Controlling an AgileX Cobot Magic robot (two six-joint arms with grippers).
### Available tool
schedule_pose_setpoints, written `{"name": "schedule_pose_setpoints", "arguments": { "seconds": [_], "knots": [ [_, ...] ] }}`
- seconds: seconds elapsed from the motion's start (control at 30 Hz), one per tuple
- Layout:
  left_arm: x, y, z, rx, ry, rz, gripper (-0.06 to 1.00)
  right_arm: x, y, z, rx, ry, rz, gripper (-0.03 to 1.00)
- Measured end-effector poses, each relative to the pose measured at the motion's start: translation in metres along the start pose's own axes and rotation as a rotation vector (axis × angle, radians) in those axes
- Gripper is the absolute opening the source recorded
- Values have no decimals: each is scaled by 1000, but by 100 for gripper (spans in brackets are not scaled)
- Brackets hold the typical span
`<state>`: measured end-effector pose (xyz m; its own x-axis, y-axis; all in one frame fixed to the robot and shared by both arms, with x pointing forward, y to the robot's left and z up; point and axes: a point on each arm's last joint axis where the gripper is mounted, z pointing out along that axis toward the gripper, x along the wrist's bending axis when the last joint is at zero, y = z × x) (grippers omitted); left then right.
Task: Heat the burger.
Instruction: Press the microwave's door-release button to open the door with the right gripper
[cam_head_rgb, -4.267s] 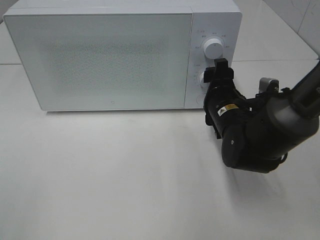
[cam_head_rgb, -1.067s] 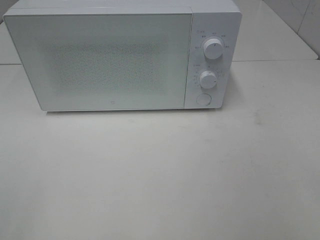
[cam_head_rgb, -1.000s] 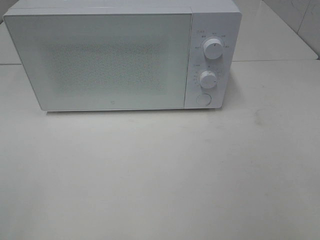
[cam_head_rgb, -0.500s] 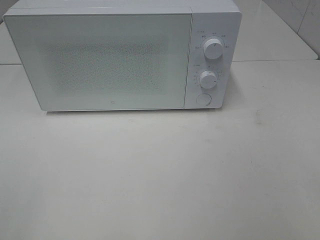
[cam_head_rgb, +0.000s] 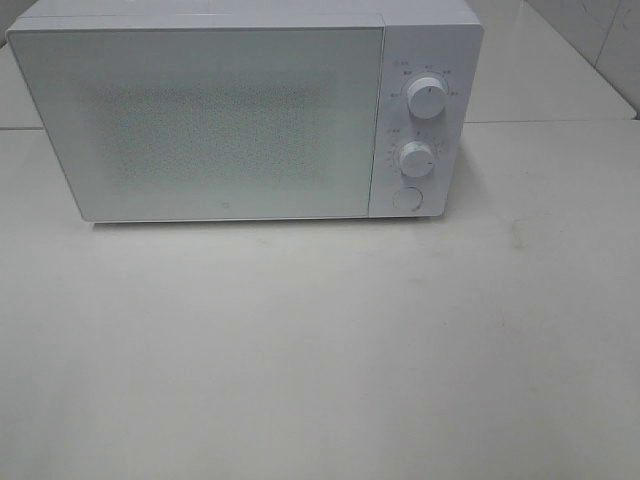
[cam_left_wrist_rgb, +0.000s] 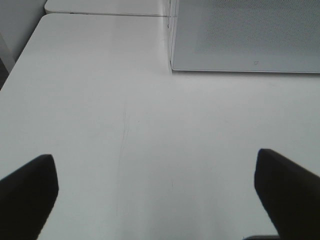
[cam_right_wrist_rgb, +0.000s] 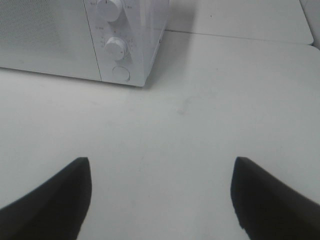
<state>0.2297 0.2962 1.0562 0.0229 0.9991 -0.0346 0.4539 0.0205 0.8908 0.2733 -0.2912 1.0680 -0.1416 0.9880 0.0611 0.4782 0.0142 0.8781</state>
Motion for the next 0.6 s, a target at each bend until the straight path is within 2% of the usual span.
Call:
{"name": "schedule_pose_setpoints", "arguments": {
  "seconds": [0.37,0.6],
  "knots": [
    [0,0,0,0,0,0,99,0,28,47,-10,-5,5,75],
    [0,0,0,0,0,0,99,-1,38,85,36,-11,9,75]
  ]
}}
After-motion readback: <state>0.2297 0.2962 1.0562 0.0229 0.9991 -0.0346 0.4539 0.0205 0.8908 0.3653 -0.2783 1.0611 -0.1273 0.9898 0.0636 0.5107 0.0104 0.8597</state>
